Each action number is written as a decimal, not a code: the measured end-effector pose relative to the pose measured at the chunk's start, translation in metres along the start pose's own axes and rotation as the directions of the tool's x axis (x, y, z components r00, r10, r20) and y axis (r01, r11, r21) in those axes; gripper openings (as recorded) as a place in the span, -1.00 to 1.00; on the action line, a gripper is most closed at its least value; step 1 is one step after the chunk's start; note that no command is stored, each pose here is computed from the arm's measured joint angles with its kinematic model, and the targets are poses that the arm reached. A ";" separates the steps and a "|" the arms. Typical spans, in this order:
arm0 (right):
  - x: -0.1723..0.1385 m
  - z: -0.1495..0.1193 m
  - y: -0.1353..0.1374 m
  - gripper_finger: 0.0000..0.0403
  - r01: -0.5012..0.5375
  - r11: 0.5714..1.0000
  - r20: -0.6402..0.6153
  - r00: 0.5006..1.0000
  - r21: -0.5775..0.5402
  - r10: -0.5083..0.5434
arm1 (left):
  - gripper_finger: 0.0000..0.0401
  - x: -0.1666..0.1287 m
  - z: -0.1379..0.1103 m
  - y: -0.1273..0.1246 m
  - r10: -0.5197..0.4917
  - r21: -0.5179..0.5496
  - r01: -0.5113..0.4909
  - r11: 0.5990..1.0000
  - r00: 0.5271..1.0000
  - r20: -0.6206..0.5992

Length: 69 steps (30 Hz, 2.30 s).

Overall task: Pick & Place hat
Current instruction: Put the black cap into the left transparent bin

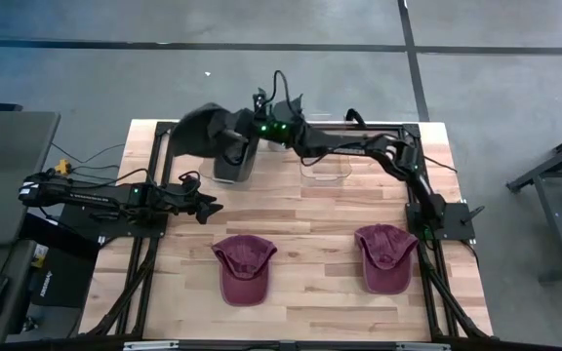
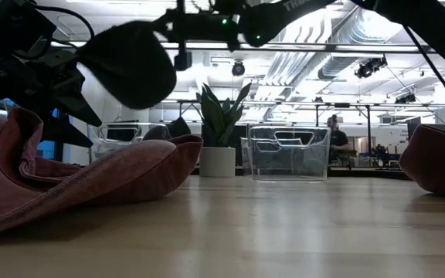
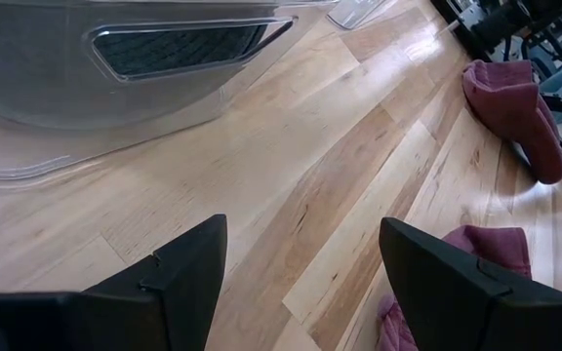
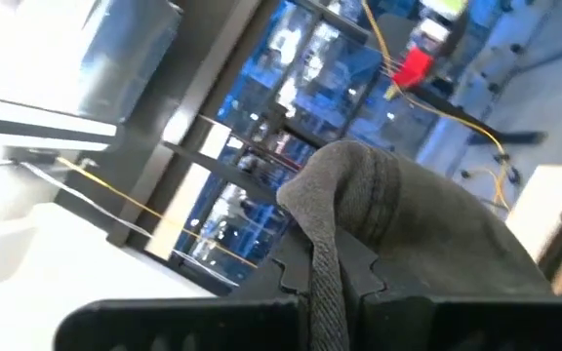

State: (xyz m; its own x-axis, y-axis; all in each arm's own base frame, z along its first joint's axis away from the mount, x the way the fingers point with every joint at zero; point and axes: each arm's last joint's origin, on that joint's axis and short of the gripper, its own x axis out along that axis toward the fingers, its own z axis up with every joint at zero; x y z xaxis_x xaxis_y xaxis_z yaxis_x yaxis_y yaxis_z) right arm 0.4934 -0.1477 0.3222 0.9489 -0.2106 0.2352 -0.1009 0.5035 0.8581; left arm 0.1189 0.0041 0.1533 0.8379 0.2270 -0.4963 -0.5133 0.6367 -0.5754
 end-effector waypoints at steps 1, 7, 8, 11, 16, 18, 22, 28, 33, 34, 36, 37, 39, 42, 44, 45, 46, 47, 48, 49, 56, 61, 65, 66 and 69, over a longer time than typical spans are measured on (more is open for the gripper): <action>0.001 -0.004 -0.004 -1.00 0.009 1.000 -0.001 1.000 0.006 -0.009 | 0.30 0.000 0.000 0.000 0.000 0.000 0.000 1.000 1.000 0.000; 0.003 -0.011 -0.016 -1.00 0.035 0.999 -0.006 0.999 0.030 -0.035 | 0.30 0.000 0.000 0.000 0.000 0.000 0.000 1.000 1.000 0.000; 0.003 -0.012 -0.018 -1.00 0.042 0.999 -0.008 0.999 0.029 -0.042 | 0.30 0.000 0.000 0.000 0.000 0.000 0.000 1.000 1.000 0.000; 0.003 -0.013 -0.019 -1.00 0.057 0.998 -0.022 0.998 0.010 -0.057 | 0.30 0.000 0.000 0.000 0.000 0.000 0.000 1.000 1.000 0.000; 0.003 -0.015 -0.021 -1.00 0.059 0.998 -0.073 0.996 0.002 -0.059 | 0.30 0.000 0.000 0.000 0.000 0.000 0.000 1.000 1.000 0.000; 0.003 -0.014 -0.020 -1.00 0.055 0.998 -0.067 0.996 0.001 -0.055 | 0.30 0.000 0.000 0.000 0.000 0.000 0.000 1.000 1.000 0.000; 0.003 -0.014 -0.021 -1.00 0.066 0.998 -0.050 0.997 -0.002 -0.067 | 0.30 0.000 0.000 0.000 0.000 0.000 0.000 1.000 1.000 0.000; 0.003 -0.020 -0.021 -1.00 0.077 0.996 -0.089 0.993 -0.046 -0.081 | 0.30 0.000 0.000 0.000 0.000 0.000 0.000 1.000 1.000 0.000; 0.003 -0.024 -0.022 -1.00 0.110 0.991 -0.090 0.989 -0.070 -0.116 | 0.30 0.000 0.000 0.000 0.000 0.000 0.000 1.000 1.000 0.000; 0.003 -0.024 -0.024 -1.00 0.128 0.989 -0.078 0.988 -0.071 -0.133 | 0.30 0.000 0.000 0.000 0.000 0.000 0.000 1.000 1.000 -0.001; 0.003 -0.023 -0.024 -1.00 0.151 0.987 -0.040 0.987 -0.053 -0.153 | 0.30 0.000 0.000 0.000 0.000 0.000 0.000 1.000 1.000 0.000; 0.003 -0.023 -0.023 -1.00 0.160 0.987 -0.017 0.987 -0.033 -0.161 | 0.30 0.000 0.000 0.000 0.000 0.000 0.000 1.000 1.000 0.000; 0.003 -0.025 -0.021 -1.00 0.171 0.985 0.021 0.985 -0.003 -0.171 | 0.30 0.000 0.000 0.000 0.000 0.000 0.000 1.000 1.000 0.000; 0.003 -0.030 -0.018 -1.00 0.174 0.985 0.051 0.983 0.007 -0.174 | 0.30 0.000 0.000 0.000 0.000 0.000 0.000 1.000 1.000 0.000; 0.004 -0.034 -0.015 -1.00 0.177 0.984 0.064 0.982 0.010 -0.177 | 0.30 0.000 0.000 0.000 0.000 0.000 0.000 1.000 1.000 0.000; 0.004 -0.036 -0.014 -1.00 0.178 0.984 0.070 0.981 0.012 -0.178 | 0.30 0.000 0.000 0.000 0.000 0.000 0.000 1.000 1.000 0.000; 0.004 -0.038 -0.013 -1.00 0.181 0.983 0.078 0.980 0.013 -0.182 | 0.30 0.000 0.000 0.000 0.000 0.000 0.000 1.000 1.000 0.000; 0.004 -0.040 -0.012 -1.00 0.187 0.982 0.088 0.978 0.014 -0.187 | 0.30 0.000 0.000 0.000 0.000 0.000 0.000 1.000 1.000 0.000; 0.003 -0.041 -0.011 -1.00 0.193 0.981 0.100 0.976 0.016 -0.194 | 0.30 0.000 0.000 0.000 0.000 0.000 0.000 1.000 1.000 0.000; 0.003 -0.042 -0.010 -1.00 0.199 0.980 0.114 0.973 0.021 -0.200 | 0.30 0.000 0.000 0.000 0.000 0.000 0.000 1.000 1.000 0.000; 0.000 -0.048 -0.015 -1.00 0.203 0.961 0.196 0.951 0.189 -0.239 | 0.30 0.000 0.000 0.000 0.000 0.000 0.000 1.000 1.000 0.000; -0.014 -0.072 -0.036 -1.00 0.184 0.912 0.193 0.944 0.367 -0.268 | 0.30 0.000 0.000 0.000 0.000 0.000 0.000 1.000 1.000 -0.001; -0.025 -0.081 -0.053 -1.00 0.204 0.887 0.218 0.924 0.415 -0.314 | 0.30 0.000 0.000 0.000 0.000 0.000 0.000 1.000 1.000 -0.001; -0.026 -0.079 -0.056 -1.00 0.194 0.884 0.235 0.920 0.425 -0.315 | 0.30 0.000 0.000 0.000 0.000 0.000 0.000 1.000 1.000 0.000; -0.029 -0.073 -0.063 -1.00 0.211 0.895 0.270 0.904 0.393 -0.332 | 0.30 0.000 0.000 0.000 0.000 0.000 0.000 1.000 1.000 -0.001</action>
State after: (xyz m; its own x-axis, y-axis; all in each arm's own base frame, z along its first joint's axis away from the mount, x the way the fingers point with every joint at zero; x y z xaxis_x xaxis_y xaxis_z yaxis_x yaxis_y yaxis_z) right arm 0.4941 -0.1120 0.2278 0.8102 -0.5838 0.0515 -0.0076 0.0774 0.9970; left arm 0.1189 0.0041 0.1533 0.8377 0.2267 -0.4969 -0.5135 0.6367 -0.5753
